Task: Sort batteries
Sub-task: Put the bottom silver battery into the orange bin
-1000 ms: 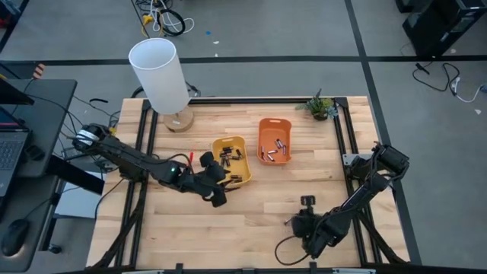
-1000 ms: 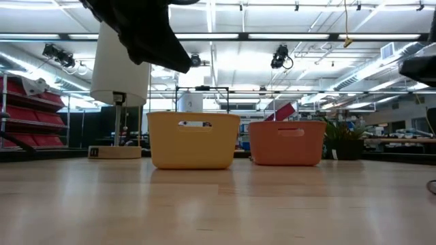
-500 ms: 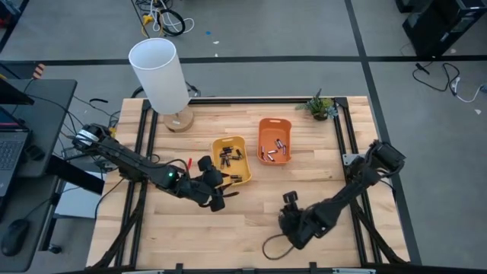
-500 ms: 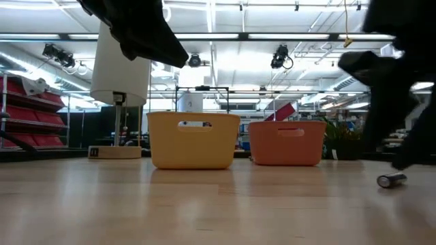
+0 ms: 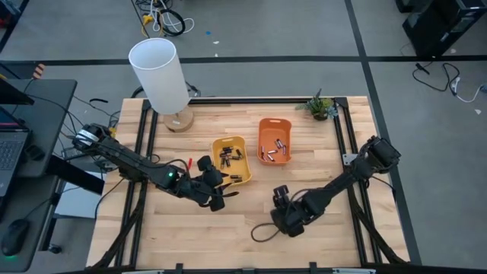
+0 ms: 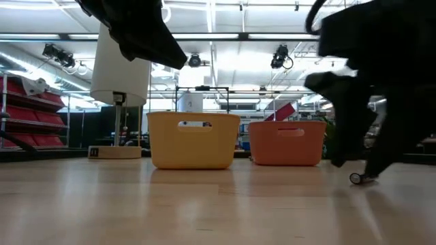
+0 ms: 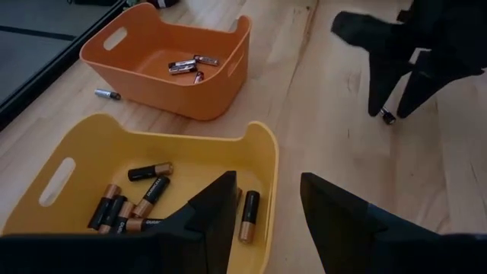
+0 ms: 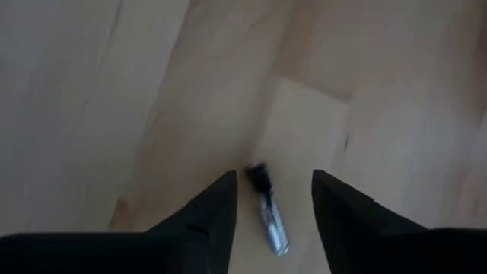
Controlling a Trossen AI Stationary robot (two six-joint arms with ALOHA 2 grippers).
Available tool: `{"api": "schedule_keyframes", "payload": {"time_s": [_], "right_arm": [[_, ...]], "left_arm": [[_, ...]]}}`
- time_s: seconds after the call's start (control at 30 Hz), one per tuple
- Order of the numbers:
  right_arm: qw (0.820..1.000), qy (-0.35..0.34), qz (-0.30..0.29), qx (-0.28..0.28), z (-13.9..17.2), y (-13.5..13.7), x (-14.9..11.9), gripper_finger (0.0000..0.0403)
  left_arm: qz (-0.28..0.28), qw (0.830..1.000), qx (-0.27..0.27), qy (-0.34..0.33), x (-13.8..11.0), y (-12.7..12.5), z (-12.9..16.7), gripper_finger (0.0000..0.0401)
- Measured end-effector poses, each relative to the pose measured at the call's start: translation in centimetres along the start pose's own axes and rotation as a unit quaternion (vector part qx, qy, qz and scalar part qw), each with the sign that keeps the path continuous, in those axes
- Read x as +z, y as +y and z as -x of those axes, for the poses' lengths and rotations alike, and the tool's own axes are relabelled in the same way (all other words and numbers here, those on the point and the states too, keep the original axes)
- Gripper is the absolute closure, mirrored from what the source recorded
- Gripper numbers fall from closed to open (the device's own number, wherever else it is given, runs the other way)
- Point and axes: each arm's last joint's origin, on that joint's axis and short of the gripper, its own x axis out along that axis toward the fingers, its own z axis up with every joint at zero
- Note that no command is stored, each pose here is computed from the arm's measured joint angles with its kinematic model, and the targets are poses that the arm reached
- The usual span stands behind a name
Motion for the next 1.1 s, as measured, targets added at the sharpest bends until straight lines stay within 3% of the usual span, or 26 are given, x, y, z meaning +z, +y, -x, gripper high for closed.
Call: {"api": "schedule_keyframes", "payload": {"time_s": [0.3, 0.6, 0.8, 1.1], "right_arm": [[0.996, 0.017, -0.046, 0.081, -1.2, -2.7, 0.0, 0.0323], [0.996, 0.006, -0.057, 0.071, -2.3, -2.4, -1.8, 0.0359], [0.997, -0.007, -0.058, 0.058, -2.4, -2.4, -1.6, 0.0389], [0.997, -0.031, -0.054, 0.047, -2.5, -2.4, -1.2, 0.0390]], "left_arm": [[-0.006, 1.000, 0.004, 0.006, -0.2, 0.1, 0.0, 0.0238], [-0.002, 1.000, 0.015, 0.018, -2.0, 0.5, -0.5, 0.0238], [0.035, 0.999, 0.005, -0.013, -2.4, 0.5, -0.8, 0.0238], [0.051, 0.998, -0.021, -0.031, -2.7, -0.5, -0.2, 0.0238]]}}
